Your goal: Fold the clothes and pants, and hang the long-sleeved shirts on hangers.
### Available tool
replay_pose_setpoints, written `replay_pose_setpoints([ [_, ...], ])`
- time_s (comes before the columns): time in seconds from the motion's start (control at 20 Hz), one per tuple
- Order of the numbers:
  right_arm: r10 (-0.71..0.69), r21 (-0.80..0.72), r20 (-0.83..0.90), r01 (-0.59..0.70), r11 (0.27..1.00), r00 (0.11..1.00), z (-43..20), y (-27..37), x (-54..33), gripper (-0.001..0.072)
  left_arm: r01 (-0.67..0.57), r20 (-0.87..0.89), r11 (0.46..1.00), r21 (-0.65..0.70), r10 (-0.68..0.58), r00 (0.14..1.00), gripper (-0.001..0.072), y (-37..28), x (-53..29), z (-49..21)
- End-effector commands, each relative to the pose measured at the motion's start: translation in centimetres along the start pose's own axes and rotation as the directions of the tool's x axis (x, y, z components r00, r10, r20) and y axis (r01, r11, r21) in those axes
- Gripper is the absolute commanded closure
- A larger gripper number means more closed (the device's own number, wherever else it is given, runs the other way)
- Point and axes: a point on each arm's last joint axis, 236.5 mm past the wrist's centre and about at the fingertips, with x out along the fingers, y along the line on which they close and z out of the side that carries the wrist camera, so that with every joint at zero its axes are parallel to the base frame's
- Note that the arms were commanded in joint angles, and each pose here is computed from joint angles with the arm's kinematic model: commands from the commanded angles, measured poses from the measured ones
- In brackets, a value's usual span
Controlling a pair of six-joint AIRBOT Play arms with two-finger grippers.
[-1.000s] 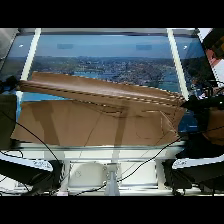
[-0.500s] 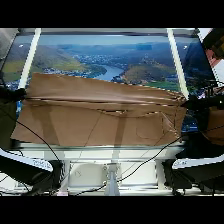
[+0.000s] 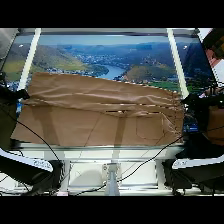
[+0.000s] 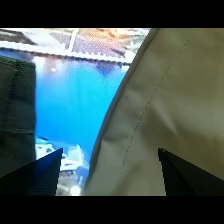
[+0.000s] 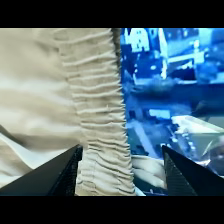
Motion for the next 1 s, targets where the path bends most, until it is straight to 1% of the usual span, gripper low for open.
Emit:
replay_pose_setpoints([
  [0.0,-0.059,-0.030,0.039,0.061,0.998,0.997,0.5,0.0,-2.1,0.0142,-0.020,0.093,1.000,0.006,0.019,0.995,0.0007,0.4,-3.6,2.6],
  [0.15,-0.129,-0.057,0.081,0.134,0.989,0.988,1.2,0.9,-6.3,0.0147,-0.049,0.220,0.999,0.021,0.044,0.975,0.0008,0.3,-9.7,5.6],
  [0.2,-0.149,-0.081,0.077,0.155,0.985,0.986,0.9,1.4,-7.8,0.0167,-0.066,0.254,0.997,0.033,0.056,0.966,0.0008,0.3,-11.8,6.1],
  [0.35,-0.255,-0.141,0.136,0.274,0.951,0.957,0.1,2.4,-13.0,0.0168,-0.159,0.315,0.987,0.035,0.140,0.939,0.0015,2.1,-17.8,5.8],
  [0.4,-0.278,-0.141,0.182,0.305,0.942,0.943,0.0,2.8,-14.6,0.0194,-0.198,0.310,0.980,0.013,0.184,0.933,0.0118,3.3,-19.5,5.0],
  [0.45,-0.274,-0.137,0.229,0.310,0.941,0.934,-0.3,3.9,-16.1,0.0275,-0.216,0.291,0.976,-0.022,0.213,0.933,0.0243,4.2,-20.9,3.9],
  [0.6,-0.298,-0.136,0.334,0.358,0.924,0.894,-2.3,6.0,-19.3,0.0285,-0.173,0.297,0.979,-0.109,0.198,0.934,0.0244,5.3,-23.9,1.7],
  [0.7,-0.310,-0.082,0.366,0.363,0.928,0.877,-4.4,6.8,-19.6,0.0281,-0.162,0.314,0.975,-0.151,0.202,0.928,0.0244,6.6,-25.4,0.1],
  [0.8,-0.313,-0.013,0.337,0.337,0.941,0.888,-7.4,6.8,-17.9,0.0280,-0.093,0.313,0.967,-0.237,0.167,0.935,0.0244,7.3,-25.2,-2.3],
  [0.85,-0.315,0.053,0.308,0.315,0.948,0.897,-9.0,6.5,-16.6,0.0280,-0.060,0.284,0.960,-0.272,0.140,0.949,0.0243,7.2,-24.2,-4.1],
  [0.9,-0.311,0.115,0.271,0.291,0.950,0.911,-10.9,6.2,-14.9,0.0270,-0.051,0.234,0.957,-0.285,0.121,0.965,0.0241,7.0,-22.8,-6.2],
  [0.95,-0.302,0.163,0.231,0.269,0.949,0.925,-12.7,6.0,-13.3,0.0245,-0.047,0.188,0.956,-0.288,0.104,0.977,0.0241,6.8,-21.4,-8.2],
])
